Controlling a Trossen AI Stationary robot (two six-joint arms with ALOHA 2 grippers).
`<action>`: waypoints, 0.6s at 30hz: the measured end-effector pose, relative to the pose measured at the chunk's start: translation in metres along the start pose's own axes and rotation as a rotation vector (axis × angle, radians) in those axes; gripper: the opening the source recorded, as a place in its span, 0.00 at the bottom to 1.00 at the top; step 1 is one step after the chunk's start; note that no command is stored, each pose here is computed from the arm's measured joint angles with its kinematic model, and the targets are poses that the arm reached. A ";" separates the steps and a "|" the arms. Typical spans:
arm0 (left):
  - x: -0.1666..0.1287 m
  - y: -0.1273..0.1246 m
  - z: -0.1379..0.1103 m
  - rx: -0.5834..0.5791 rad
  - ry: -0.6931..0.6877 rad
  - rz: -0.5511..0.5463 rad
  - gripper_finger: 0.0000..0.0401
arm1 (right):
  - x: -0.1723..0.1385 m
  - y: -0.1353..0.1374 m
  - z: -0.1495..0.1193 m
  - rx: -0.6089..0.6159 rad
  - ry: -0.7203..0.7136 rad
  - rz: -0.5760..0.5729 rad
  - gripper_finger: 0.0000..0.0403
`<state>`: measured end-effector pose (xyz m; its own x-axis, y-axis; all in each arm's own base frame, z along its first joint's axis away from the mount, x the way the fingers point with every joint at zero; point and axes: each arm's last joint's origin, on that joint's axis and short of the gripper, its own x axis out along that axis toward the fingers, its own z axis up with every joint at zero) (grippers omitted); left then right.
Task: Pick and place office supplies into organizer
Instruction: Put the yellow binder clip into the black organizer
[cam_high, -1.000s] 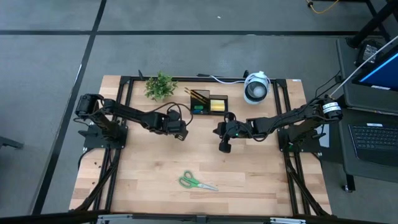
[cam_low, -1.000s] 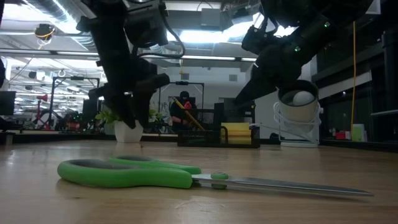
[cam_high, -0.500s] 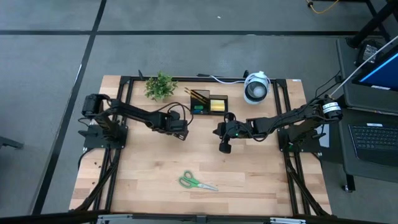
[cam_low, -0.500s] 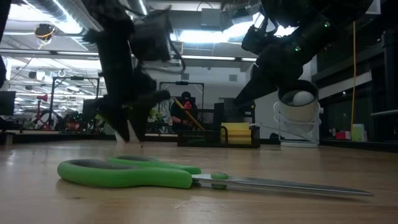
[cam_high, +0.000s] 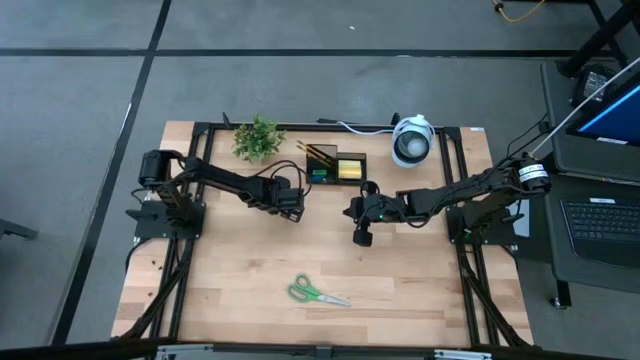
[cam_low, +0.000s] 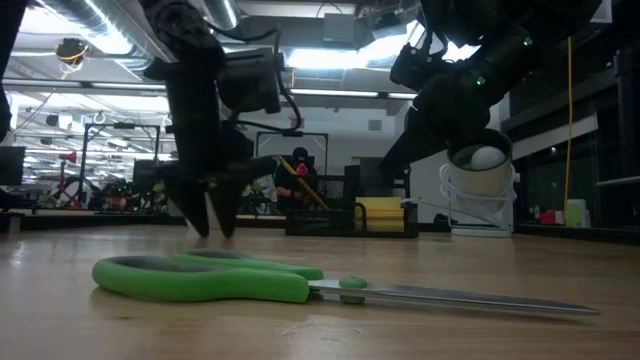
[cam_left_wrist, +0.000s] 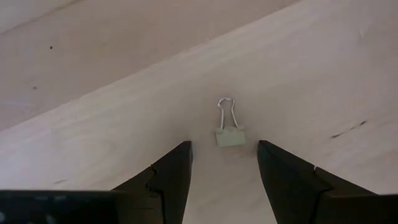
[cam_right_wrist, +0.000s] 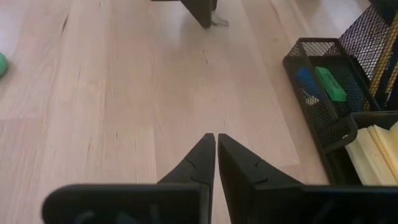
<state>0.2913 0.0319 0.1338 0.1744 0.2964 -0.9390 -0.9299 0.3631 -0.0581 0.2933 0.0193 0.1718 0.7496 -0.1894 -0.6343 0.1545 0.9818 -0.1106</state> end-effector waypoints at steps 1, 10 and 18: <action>0.000 -0.001 0.001 -0.001 -0.006 0.000 0.44 | 0.000 0.000 0.000 0.000 0.000 0.000 0.06; 0.002 0.001 0.008 -0.040 -0.011 -0.013 0.44 | 0.000 0.000 0.000 -0.001 0.000 0.000 0.06; 0.002 0.001 0.008 -0.019 0.008 -0.022 0.44 | 0.000 0.000 0.000 -0.001 0.000 0.000 0.06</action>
<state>0.2936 0.0400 0.1346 0.1928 0.2811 -0.9401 -0.9318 0.3527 -0.0856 0.2933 0.0194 0.1718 0.7494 -0.1892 -0.6345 0.1534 0.9818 -0.1116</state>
